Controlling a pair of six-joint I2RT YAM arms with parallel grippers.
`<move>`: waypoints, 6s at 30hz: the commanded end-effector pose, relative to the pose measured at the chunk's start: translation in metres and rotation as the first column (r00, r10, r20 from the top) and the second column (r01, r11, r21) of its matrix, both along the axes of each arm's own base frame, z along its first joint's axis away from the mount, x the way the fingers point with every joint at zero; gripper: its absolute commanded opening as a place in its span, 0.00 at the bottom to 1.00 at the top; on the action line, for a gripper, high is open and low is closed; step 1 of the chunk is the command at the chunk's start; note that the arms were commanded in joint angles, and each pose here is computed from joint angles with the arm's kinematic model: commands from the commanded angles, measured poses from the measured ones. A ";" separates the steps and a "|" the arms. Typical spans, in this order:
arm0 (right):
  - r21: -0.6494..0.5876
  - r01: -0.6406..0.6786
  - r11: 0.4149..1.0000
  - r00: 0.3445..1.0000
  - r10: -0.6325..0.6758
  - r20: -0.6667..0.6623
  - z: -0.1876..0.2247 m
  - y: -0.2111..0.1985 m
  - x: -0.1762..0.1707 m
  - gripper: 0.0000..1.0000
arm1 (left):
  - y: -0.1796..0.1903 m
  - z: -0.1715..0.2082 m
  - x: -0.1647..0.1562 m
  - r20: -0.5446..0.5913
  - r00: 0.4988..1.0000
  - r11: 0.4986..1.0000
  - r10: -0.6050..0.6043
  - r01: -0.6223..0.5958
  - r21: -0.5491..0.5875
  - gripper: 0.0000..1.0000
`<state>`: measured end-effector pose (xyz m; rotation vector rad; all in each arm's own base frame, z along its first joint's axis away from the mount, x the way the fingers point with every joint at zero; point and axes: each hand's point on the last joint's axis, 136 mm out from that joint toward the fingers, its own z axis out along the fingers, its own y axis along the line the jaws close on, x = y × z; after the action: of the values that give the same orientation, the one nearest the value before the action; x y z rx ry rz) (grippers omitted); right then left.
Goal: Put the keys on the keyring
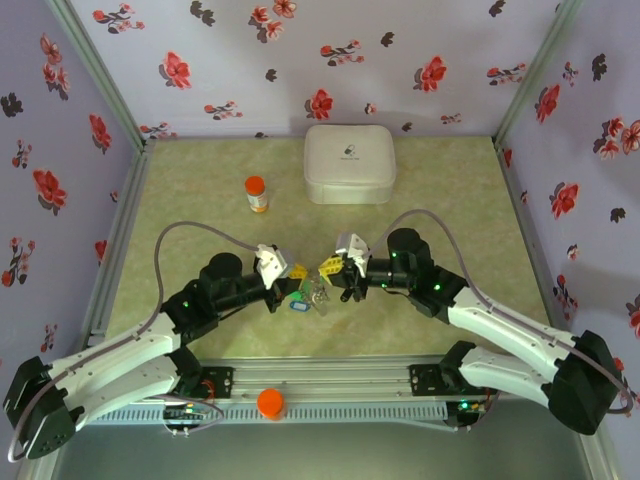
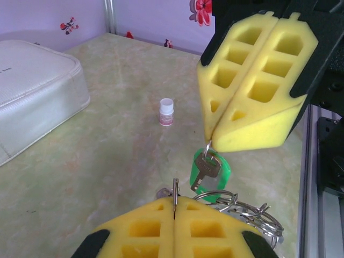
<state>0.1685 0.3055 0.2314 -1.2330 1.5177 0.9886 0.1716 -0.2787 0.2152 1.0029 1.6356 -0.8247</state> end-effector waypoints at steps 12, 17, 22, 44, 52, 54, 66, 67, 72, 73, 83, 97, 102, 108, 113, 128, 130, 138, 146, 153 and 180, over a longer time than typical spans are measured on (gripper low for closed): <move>0.068 -0.030 0.997 0.999 0.032 -0.035 0.009 0.014 -0.003 0.00 | -0.010 0.019 0.001 -0.004 1.000 0.996 -0.027 0.026 -0.083 0.00; 0.063 -0.028 0.998 0.998 0.032 -0.048 0.007 0.015 -0.004 0.00 | -0.010 0.022 0.001 0.006 1.000 0.996 -0.031 0.031 -0.079 0.00; 0.043 -0.001 0.999 0.998 0.004 -0.069 0.000 0.015 0.000 0.00 | -0.011 0.024 -0.001 0.006 0.999 0.996 -0.043 0.043 -0.080 0.00; -0.051 0.193 0.980 0.974 -0.198 -0.113 -0.018 0.008 0.032 0.00 | -0.011 0.036 -0.007 0.090 0.992 0.994 -0.085 0.090 -0.055 0.00; -0.086 0.206 0.975 0.960 -0.218 -0.176 -0.024 0.008 0.032 0.00 | -0.013 0.037 -0.005 0.167 0.982 0.995 -0.089 0.094 -0.022 0.00; -0.088 0.203 0.975 0.957 -0.216 -0.194 -0.025 0.009 0.031 0.00 | -0.014 0.038 -0.007 0.214 0.971 0.995 -0.102 0.103 0.006 0.00; -0.110 0.211 0.971 0.937 -0.233 -0.262 -0.026 0.011 0.032 0.00 | -0.014 0.044 -0.005 0.301 0.949 0.996 -0.091 0.092 0.011 0.00; -0.115 0.212 0.971 0.935 -0.235 -0.266 -0.028 0.011 0.032 0.00 | -0.014 0.044 -0.005 0.301 0.950 0.996 -0.088 0.090 0.008 0.00; -0.105 0.230 0.967 0.925 -0.251 -0.286 -0.026 0.012 0.035 0.00 | -0.014 0.045 -0.005 0.293 0.953 0.996 -0.077 0.088 -0.025 0.00; -0.095 0.241 0.966 0.921 -0.258 -0.293 -0.025 0.012 0.037 0.00 | -0.014 0.045 -0.005 0.284 0.956 0.996 -0.068 0.083 -0.041 0.00; -0.054 0.287 0.956 0.867 -0.284 -0.410 -0.031 0.015 0.041 0.00 | -0.008 0.045 -0.002 0.174 0.985 0.969 0.019 0.024 -0.246 0.00; -0.099 0.343 0.934 0.788 -0.343 -0.511 -0.047 0.013 0.046 0.00 | -0.004 0.049 -0.003 0.098 0.995 0.937 0.026 0.010 -0.349 0.00; -0.140 0.366 0.920 0.756 -0.381 -0.532 -0.054 0.010 0.048 0.00 | -0.003 0.048 -0.003 0.084 0.996 0.937 0.027 0.004 -0.349 0.00; -0.169 0.370 0.914 0.739 -0.400 -0.542 -0.056 0.009 0.048 0.00 | -0.004 0.049 -0.002 0.087 0.996 0.940 0.030 0.002 -0.341 0.00; -0.205 0.372 0.905 0.726 -0.421 -0.544 -0.059 0.008 0.049 0.00 | -0.004 0.050 -0.001 0.103 0.994 0.943 0.035 0.001 -0.333 0.00; -0.220 0.348 0.911 0.726 -0.411 -0.551 -0.059 0.012 0.045 0.00 | -0.009 0.044 0.005 0.151 0.988 0.959 0.043 0.001 -0.282 0.00; -0.217 0.342 0.914 0.729 -0.404 -0.553 -0.059 0.013 0.044 0.00 | -0.009 0.046 0.006 0.138 0.989 0.955 0.050 -0.007 -0.297 0.00; -0.206 0.327 0.922 0.747 -0.386 -0.542 -0.052 0.014 0.040 0.00 | 0.001 0.052 0.028 -0.024 0.984 0.902 0.174 -0.169 -0.398 0.00; -0.196 0.390 0.900 0.761 -0.434 -0.481 -0.041 0.007 0.050 0.00 | 0.004 0.041 0.028 -0.103 0.978 0.895 0.181 -0.207 -0.395 0.00; -0.311 0.480 0.821 0.726 -0.570 -0.385 -0.064 -0.033 0.052 0.00 | 0.015 0.025 0.030 -0.201 0.966 0.904 0.165 -0.229 -0.360 0.00; -0.815 0.383 0.435 0.287 -0.894 -0.343 -0.188 -0.109 0.005 0.00 | 0.025 0.017 0.026 -0.208 0.974 0.939 0.088 -0.151 -0.311 0.00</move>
<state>0.1616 0.1844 0.0369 -0.2818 2.9221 0.3078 0.1992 -0.2545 0.2175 0.5850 1.6897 -1.0801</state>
